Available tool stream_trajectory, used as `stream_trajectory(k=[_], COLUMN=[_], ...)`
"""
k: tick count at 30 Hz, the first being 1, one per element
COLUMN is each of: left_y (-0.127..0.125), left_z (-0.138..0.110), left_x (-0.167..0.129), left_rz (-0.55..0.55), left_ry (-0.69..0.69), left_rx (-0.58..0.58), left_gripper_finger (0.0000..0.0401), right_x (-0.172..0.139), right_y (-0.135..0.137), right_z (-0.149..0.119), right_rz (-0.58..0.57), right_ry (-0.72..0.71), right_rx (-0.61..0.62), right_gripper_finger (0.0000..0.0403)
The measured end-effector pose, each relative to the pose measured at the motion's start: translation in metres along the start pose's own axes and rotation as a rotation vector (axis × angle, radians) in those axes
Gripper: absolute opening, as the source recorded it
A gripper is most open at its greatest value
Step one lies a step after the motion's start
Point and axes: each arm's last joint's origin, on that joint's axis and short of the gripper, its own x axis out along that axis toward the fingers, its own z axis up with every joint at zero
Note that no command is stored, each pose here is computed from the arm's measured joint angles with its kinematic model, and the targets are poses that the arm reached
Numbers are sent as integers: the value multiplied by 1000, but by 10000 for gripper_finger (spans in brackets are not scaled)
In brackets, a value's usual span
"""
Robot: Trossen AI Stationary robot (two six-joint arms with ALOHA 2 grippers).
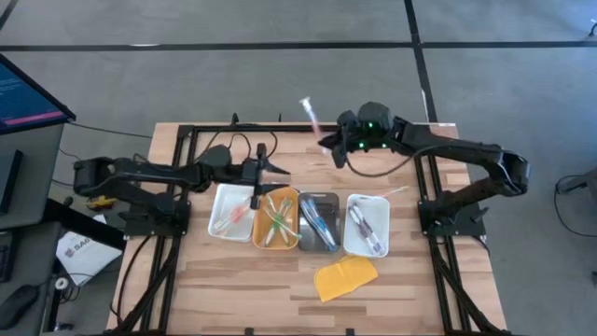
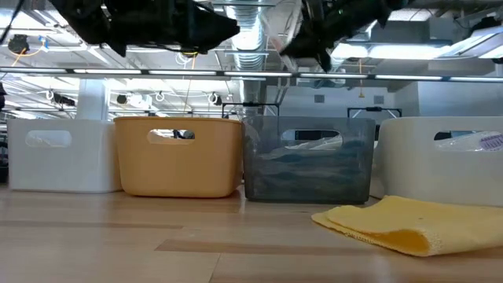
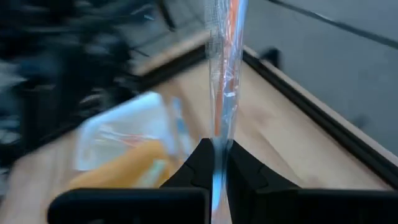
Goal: Pick & Place Toothbrushes
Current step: Put the orange toothbrush into the left white bin
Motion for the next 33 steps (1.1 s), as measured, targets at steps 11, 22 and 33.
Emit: stream_trajectory(k=[11, 22, 33], left_y=[25, 25, 26], left_z=[-4, 12, 11], left_x=[4, 5, 7], left_rz=[115, 86, 82], left_ry=[-163, -279, -254], left_rx=[-121, -107, -185], left_gripper_finger=[145, 145, 145], right_x=[4, 16, 42], right_y=[65, 75, 78], right_z=[-12, -18, -29], right_rz=[178, 160, 170], right_ry=[-37, -58, -47], right_rx=[-212, -292, -321], right_gripper_finger=[10, 10, 11])
